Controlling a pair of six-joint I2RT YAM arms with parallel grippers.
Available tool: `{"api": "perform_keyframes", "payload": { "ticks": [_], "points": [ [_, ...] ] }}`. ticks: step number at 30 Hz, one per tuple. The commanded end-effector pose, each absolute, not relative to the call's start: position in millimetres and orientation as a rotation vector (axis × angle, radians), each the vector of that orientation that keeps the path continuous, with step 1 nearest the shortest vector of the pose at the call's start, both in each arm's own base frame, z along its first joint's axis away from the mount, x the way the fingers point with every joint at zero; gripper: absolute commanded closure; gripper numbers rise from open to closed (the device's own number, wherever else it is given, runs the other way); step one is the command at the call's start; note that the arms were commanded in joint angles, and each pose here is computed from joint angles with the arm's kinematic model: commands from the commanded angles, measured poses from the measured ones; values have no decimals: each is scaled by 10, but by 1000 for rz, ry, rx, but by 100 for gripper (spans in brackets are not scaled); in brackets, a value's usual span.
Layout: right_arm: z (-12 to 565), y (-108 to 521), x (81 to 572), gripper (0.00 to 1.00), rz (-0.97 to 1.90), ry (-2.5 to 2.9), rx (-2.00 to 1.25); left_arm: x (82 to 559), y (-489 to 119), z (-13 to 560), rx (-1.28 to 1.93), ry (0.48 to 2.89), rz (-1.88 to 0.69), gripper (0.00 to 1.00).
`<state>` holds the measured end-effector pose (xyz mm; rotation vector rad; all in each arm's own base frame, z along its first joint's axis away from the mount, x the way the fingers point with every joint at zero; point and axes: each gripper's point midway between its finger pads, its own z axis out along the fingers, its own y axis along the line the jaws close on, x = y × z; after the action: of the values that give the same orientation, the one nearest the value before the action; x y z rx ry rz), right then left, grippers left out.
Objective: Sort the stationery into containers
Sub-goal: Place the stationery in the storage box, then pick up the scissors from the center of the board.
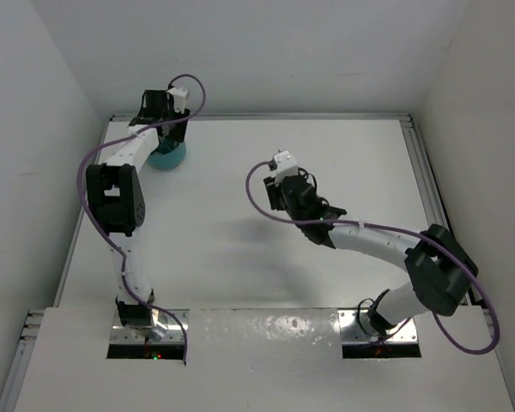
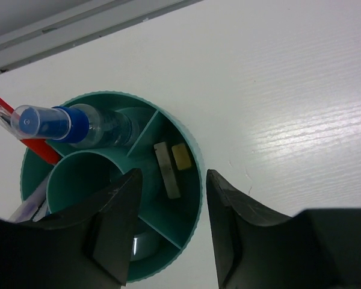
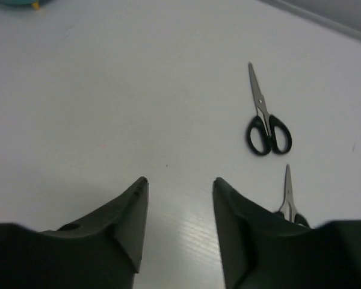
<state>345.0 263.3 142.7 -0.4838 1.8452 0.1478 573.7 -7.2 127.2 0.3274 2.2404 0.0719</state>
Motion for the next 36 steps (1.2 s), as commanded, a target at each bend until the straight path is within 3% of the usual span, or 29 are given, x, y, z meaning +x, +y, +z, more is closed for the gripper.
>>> {"api": "perform_keyframes", "payload": {
  "ticks": [1,3,4,10,14,23,36],
  "points": [
    [1597,2421,3580,58,215,1930,-303,5795,-178,1953,311,2104,22,55],
    [1522,2128,3690,80,171,2004,-198,5757,-231,2139,305,2071,-12,55],
    [1497,2015,3722,82,151,2029,-163,5733,-294,2188,320,2060,-51,55],
    [1038,1231,3863,66,107,2274,4,5510,-567,2502,352,2006,-217,55],
    [747,1039,3902,77,-21,2446,-200,5379,-614,2650,345,1999,-277,55],
    [317,935,4050,68,-80,2575,-355,5224,-616,2636,348,2037,-323,55],
    [4,1038,3792,67,23,2660,-329,5196,-630,2610,333,2041,-348,55]
  ]
}}
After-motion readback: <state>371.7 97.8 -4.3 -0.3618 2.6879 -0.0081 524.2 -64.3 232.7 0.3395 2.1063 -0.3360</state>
